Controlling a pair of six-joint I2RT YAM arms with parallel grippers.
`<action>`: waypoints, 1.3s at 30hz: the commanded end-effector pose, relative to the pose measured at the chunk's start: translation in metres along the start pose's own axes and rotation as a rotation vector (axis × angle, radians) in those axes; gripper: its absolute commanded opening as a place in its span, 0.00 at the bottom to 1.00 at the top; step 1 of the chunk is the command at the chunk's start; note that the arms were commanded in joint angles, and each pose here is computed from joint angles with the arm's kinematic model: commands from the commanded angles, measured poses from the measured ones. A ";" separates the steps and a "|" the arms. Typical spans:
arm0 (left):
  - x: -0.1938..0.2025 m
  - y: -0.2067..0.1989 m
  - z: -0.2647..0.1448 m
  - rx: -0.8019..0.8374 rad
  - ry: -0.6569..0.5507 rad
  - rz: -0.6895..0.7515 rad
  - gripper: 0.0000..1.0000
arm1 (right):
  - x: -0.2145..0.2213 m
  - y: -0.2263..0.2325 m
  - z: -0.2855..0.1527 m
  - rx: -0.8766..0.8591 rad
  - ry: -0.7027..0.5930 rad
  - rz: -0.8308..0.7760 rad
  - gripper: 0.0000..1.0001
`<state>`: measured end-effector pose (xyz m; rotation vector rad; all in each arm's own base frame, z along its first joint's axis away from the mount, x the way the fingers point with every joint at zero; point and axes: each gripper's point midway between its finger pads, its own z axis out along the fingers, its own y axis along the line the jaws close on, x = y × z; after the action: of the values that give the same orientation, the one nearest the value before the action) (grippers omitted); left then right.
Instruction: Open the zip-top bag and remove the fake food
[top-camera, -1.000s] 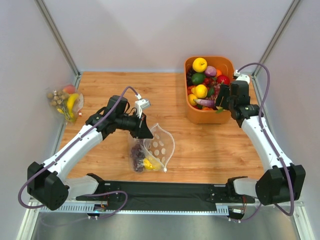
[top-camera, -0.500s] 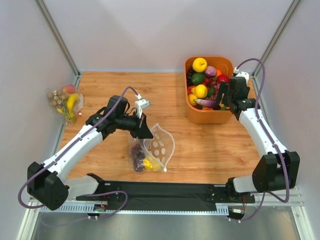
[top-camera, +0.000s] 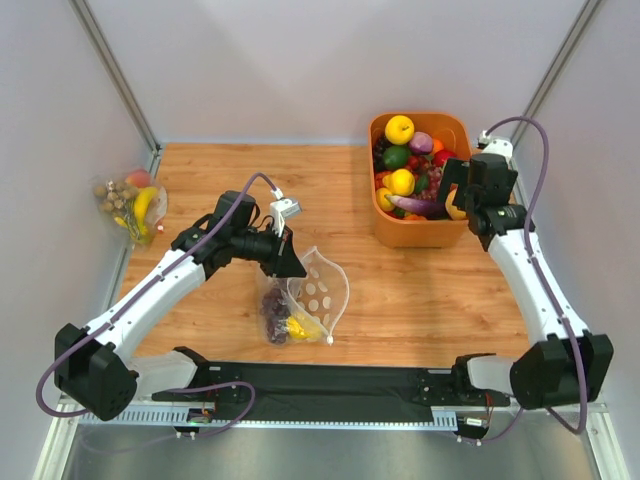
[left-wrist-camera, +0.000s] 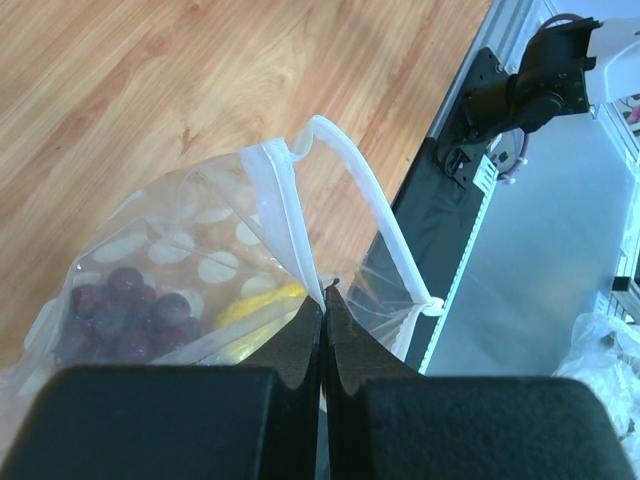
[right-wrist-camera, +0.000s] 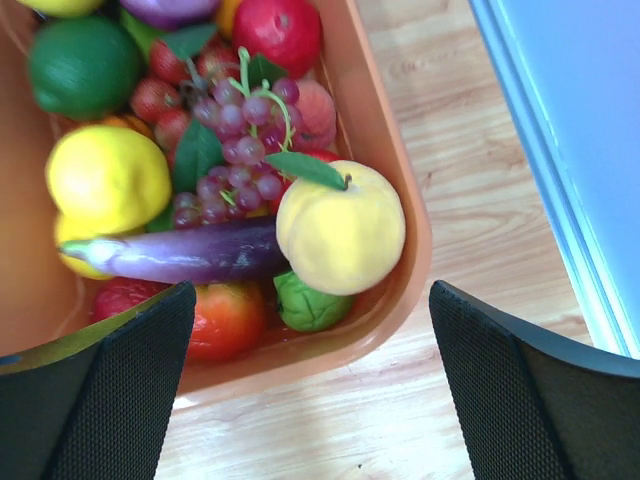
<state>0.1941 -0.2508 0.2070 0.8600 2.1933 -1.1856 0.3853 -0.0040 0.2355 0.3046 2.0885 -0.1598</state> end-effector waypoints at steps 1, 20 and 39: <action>-0.005 -0.009 -0.003 0.022 -0.010 0.036 0.00 | -0.032 -0.001 -0.033 -0.062 -0.126 0.037 1.00; -0.004 -0.007 0.000 0.024 0.001 0.027 0.00 | 0.013 0.087 -0.157 -0.651 -0.188 0.195 0.85; -0.001 -0.003 0.002 0.014 0.018 0.020 0.00 | 0.114 0.230 -0.211 -0.897 0.006 -0.029 0.75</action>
<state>0.1935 -0.2521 0.2015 0.8702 2.2118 -1.1873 0.2153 0.2691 0.2253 -0.3190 2.0286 0.6964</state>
